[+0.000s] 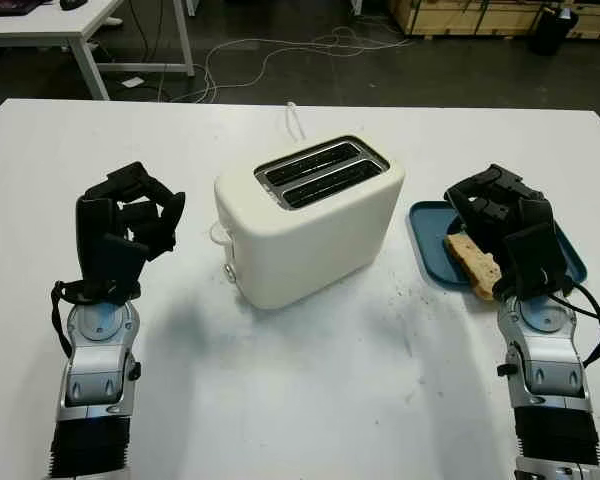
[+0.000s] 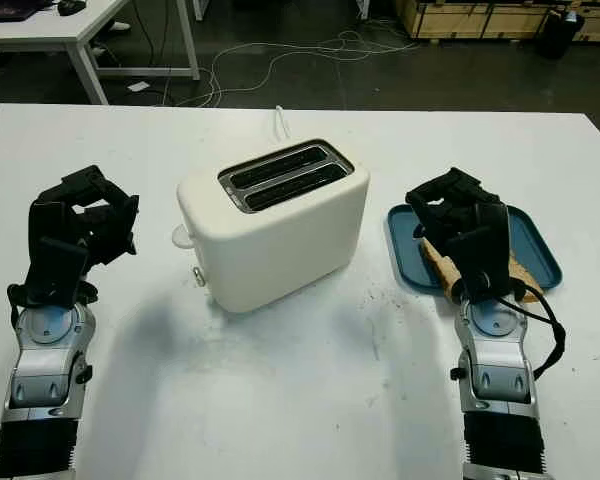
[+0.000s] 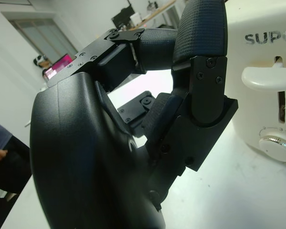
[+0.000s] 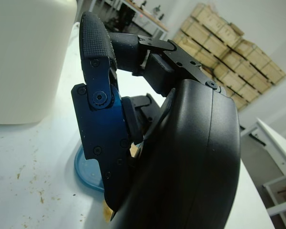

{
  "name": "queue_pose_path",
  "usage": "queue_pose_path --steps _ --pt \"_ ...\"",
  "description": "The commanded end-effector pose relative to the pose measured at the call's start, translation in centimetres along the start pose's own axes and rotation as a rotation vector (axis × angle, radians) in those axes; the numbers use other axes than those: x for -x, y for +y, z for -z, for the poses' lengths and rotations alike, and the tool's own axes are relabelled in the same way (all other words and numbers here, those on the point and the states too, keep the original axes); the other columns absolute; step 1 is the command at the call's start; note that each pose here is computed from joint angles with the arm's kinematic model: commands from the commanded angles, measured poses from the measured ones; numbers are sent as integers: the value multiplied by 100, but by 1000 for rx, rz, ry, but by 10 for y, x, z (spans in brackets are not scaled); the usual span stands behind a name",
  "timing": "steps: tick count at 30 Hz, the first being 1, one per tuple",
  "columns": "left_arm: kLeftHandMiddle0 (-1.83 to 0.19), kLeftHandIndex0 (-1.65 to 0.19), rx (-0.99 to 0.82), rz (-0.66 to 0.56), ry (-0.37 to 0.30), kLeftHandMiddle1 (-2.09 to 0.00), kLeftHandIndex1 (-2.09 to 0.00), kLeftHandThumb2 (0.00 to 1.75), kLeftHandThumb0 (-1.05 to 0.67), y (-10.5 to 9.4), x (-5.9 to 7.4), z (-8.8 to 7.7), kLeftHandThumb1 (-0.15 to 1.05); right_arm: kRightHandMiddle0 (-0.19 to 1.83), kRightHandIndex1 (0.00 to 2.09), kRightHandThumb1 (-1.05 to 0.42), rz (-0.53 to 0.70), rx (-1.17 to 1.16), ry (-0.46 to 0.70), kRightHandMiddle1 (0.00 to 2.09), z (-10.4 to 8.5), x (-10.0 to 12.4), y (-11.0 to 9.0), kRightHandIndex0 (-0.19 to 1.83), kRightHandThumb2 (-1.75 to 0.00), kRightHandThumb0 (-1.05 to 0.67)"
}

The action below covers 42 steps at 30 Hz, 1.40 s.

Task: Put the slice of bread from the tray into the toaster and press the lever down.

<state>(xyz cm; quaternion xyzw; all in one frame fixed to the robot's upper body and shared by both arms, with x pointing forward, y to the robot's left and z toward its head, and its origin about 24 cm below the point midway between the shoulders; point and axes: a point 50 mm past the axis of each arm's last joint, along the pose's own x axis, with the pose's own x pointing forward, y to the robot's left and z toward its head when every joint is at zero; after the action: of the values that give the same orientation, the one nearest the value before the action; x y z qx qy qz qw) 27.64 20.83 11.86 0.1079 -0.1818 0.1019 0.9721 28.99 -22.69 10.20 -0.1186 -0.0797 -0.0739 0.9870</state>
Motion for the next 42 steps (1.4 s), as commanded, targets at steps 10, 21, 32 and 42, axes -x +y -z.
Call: queue_pose_path --steps 10,21,32,42 --pt "-140 -115 -4 0 2 -149 -151 78 -86 -1 0 1 64 82 175 -92 -16 -13 -14 136 0 3 1 77 -18 -58" --pt "-139 -114 -6 -6 7 -149 -150 79 -88 1 0 1 63 56 150 -92 -36 723 -376 105 -18 29 -47 65 -13 -63" --pt "-140 -115 -5 7 -11 -149 -149 78 -87 1 -4 -1 64 19 68 -91 -316 1559 -157 28 -12 37 -103 35 -1 -86" --pt "-140 -115 -19 8 -10 -149 -151 80 -87 3 -4 -2 63 9 62 -88 -356 1640 -79 13 -1 38 -114 22 0 -93"
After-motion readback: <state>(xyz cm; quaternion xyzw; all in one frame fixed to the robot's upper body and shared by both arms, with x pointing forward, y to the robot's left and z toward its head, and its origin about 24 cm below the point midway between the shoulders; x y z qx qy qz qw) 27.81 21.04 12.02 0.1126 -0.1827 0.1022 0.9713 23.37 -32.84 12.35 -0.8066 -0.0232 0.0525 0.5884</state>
